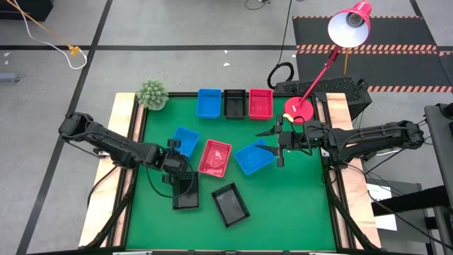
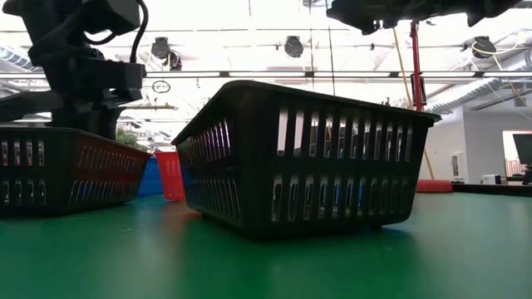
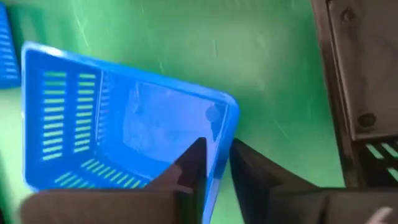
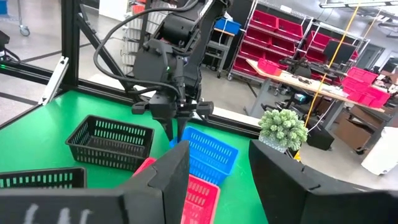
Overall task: Stack baskets by color
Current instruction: Stack the bottom left blue basket on the top blue basket
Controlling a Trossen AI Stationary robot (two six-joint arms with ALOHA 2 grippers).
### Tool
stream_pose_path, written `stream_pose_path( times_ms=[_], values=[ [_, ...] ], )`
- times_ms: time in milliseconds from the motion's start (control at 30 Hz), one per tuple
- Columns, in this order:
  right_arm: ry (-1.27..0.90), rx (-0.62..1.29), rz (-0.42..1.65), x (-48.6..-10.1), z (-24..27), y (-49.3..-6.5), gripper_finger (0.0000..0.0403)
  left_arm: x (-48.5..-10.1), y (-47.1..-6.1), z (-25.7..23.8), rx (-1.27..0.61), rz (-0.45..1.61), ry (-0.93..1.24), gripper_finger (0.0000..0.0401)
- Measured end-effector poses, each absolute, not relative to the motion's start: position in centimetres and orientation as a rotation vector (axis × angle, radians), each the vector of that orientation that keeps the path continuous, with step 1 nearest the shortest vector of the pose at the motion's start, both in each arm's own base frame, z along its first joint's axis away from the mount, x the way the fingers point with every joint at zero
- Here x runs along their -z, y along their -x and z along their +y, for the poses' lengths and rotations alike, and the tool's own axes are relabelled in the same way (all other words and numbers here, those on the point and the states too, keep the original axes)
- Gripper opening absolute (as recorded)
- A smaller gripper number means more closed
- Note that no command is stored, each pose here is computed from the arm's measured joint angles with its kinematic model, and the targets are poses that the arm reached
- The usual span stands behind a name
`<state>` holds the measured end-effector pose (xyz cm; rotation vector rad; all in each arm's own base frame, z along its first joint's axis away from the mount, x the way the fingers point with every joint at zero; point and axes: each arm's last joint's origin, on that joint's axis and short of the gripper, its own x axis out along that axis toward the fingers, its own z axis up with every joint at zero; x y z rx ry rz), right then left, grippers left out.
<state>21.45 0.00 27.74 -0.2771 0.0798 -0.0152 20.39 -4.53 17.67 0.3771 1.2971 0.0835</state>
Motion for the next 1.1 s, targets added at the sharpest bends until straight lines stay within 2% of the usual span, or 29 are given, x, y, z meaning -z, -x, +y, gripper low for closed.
stream_pose_path(
  times_ms=[133,300,633,833,1100],
  values=[
    [0.278,0.014,0.087,-27.7,0.0,-21.4,0.0160,-17.8,-20.5,-4.4,-0.069,1.292,-0.401,0.0013],
    [0.279,0.014,0.100,-27.6,0.0,-21.4,0.0160,-19.7,-21.4,-4.6,-0.076,1.271,-0.388,0.0012],
    [0.287,0.015,0.100,-27.6,0.0,-21.4,0.0160,-27.6,-23.8,-4.6,-0.146,1.113,-0.472,0.0006],
    [0.296,0.013,0.113,-27.4,0.0,-21.4,0.0160,-31.8,-24.6,-3.4,-0.196,1.022,-0.475,0.0005],
    [0.321,0.006,0.153,-27.1,0.0,-21.4,0.0160,-35.3,-25.8,-1.0,-0.302,0.970,-0.501,0.0005]
  ],
)
